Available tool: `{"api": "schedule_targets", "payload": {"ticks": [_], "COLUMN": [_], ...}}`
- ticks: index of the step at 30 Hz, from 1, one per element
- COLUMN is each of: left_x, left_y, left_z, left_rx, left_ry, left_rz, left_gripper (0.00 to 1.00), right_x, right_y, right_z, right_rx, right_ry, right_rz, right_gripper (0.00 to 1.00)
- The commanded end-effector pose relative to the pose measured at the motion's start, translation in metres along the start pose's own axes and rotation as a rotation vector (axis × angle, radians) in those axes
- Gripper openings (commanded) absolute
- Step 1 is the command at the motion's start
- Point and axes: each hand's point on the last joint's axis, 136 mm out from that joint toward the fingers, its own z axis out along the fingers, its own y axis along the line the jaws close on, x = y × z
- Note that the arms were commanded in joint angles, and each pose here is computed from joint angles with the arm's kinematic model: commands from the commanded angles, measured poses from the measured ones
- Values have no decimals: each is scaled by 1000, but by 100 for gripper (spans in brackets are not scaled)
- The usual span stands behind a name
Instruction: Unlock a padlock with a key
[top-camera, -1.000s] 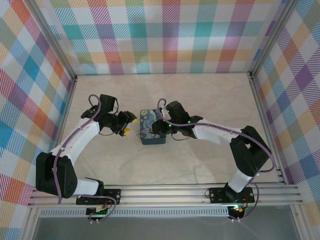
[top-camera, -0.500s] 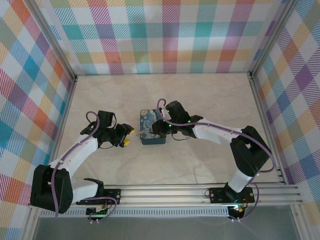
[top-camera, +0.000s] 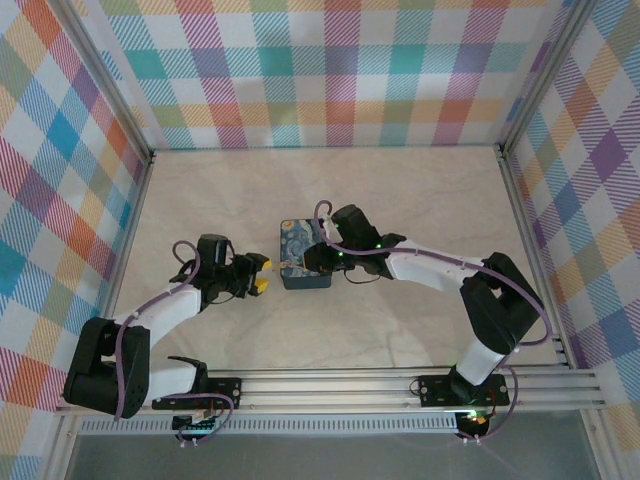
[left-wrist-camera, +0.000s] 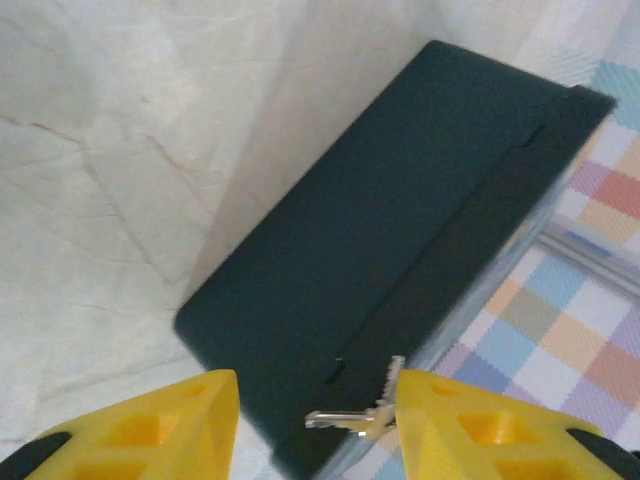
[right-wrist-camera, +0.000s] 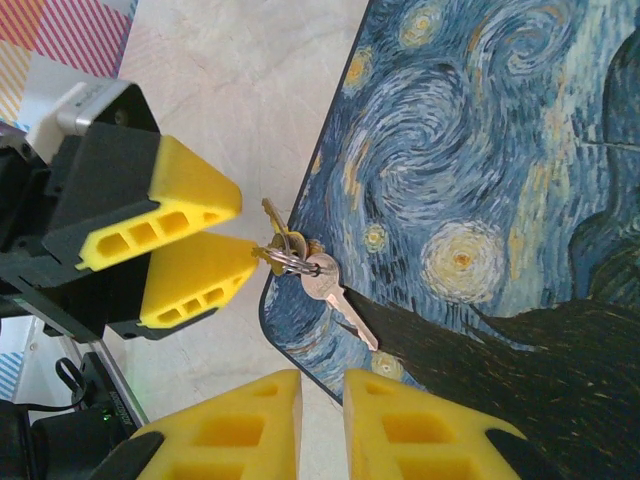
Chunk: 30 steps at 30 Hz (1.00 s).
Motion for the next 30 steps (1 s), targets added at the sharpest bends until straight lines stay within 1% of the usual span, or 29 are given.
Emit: {"api": "schedule_targets", "payload": {"ticks": [1, 9, 24, 30], "left_x": [-2, -2, 6, 12], "left_y": [-13, -10, -13, -18], "left_z": [-3, 1, 9, 13], "left_rx": [71, 84, 79, 82], "left_ry": [-9, 8, 42, 51], "left_rz": [-12, -60, -55, -41], "left_gripper": [44, 41, 40, 38], "right_x": [0, 1, -1, 0], "right_y": [9, 9, 11, 9], "right_z": [-3, 1, 2, 3], "right_rx": [-33, -34, -38, -37], "right_ry": [-12, -6, -10, -8], "right_rz": [-3, -2, -3, 0], "right_gripper": [18, 19, 19, 19]}}
